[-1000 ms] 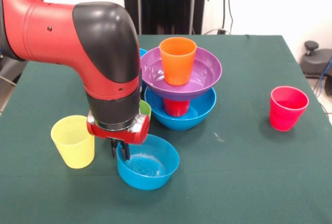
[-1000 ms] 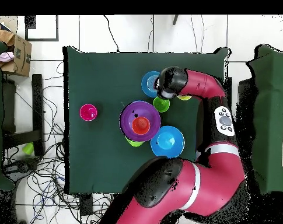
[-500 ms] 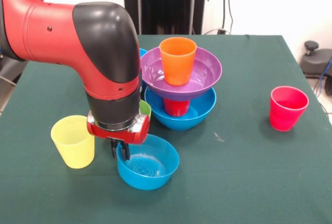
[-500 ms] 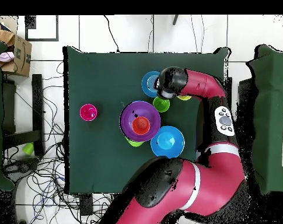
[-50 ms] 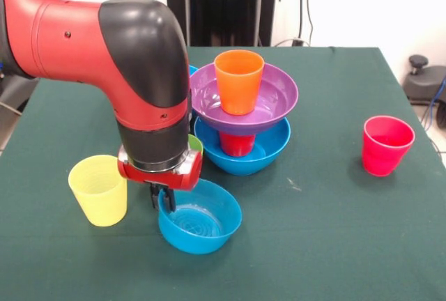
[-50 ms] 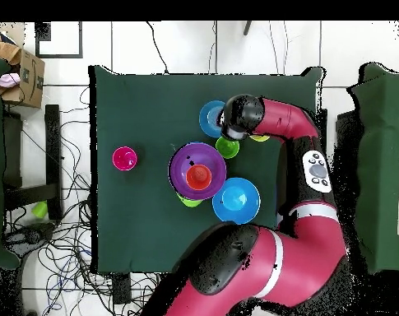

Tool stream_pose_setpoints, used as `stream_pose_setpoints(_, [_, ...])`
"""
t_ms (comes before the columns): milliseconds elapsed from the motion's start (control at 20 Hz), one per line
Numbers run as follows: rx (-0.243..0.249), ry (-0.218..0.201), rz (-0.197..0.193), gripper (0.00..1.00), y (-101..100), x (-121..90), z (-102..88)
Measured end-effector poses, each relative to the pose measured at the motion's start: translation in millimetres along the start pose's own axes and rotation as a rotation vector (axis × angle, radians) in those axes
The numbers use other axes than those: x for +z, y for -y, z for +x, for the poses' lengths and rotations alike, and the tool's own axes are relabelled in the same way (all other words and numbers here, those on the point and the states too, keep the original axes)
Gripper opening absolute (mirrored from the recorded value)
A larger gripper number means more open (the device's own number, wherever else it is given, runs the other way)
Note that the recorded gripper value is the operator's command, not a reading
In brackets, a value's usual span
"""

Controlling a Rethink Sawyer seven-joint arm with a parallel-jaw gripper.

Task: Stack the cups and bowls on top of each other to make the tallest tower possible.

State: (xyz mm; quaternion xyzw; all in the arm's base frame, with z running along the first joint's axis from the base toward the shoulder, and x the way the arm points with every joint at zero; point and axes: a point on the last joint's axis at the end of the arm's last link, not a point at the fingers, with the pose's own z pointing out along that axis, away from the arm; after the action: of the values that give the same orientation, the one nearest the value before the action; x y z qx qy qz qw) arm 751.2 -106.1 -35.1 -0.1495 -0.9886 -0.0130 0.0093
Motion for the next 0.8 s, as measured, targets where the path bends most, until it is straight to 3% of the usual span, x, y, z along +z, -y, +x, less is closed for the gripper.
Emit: stream_pose_setpoints(800, [-0.006,-0.009,0.001,0.0,0,-11,7.4])
